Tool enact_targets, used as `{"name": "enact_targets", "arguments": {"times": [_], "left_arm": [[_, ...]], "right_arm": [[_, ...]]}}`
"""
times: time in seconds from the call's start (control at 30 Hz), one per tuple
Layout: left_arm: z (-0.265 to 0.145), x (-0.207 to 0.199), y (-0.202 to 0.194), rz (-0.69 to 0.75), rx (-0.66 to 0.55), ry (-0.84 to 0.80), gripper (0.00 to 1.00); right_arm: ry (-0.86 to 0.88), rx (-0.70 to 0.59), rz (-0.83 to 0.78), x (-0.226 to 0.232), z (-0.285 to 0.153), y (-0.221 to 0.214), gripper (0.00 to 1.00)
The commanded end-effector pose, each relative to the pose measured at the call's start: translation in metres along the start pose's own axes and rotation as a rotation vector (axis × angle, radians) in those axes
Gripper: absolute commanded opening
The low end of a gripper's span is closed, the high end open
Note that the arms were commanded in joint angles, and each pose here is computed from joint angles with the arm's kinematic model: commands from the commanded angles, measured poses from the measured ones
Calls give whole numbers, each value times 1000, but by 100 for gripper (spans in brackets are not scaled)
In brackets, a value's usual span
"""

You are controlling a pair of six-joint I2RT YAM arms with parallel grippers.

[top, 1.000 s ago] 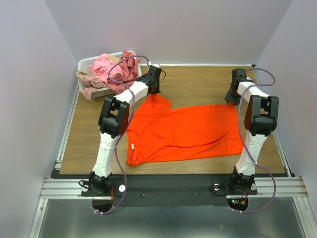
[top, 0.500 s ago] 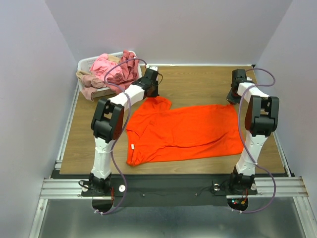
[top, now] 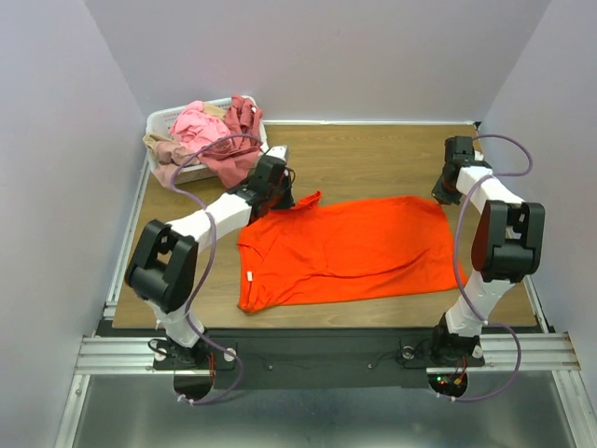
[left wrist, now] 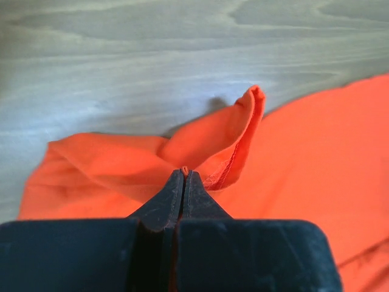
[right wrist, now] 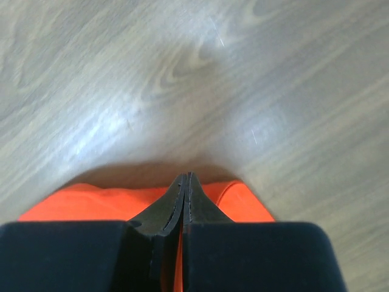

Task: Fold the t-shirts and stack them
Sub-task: Fold the tshirt

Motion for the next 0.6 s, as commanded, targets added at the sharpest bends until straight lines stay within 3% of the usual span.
{"name": "enact_targets", "arguments": {"times": [0.0,0.57], "left_arm": [[-38,-19,9,-48,-119,-87,0],[-136,-14,-78,-200,-167,-194,0]], "right_arm": [[40,-45,31,-4,-23,5,0],[-8,-102,71,-38,-59,-19,0]]}}
Point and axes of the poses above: each gripper's point midway between its finger pads, its own z axis out along the fingers, its own x axis along the line the jaws close on, y = z × x, the point moved 5 cm from there along -z, back along the fingers, and after that the axes turned 2 degrees about z, right-handed, at the moved point
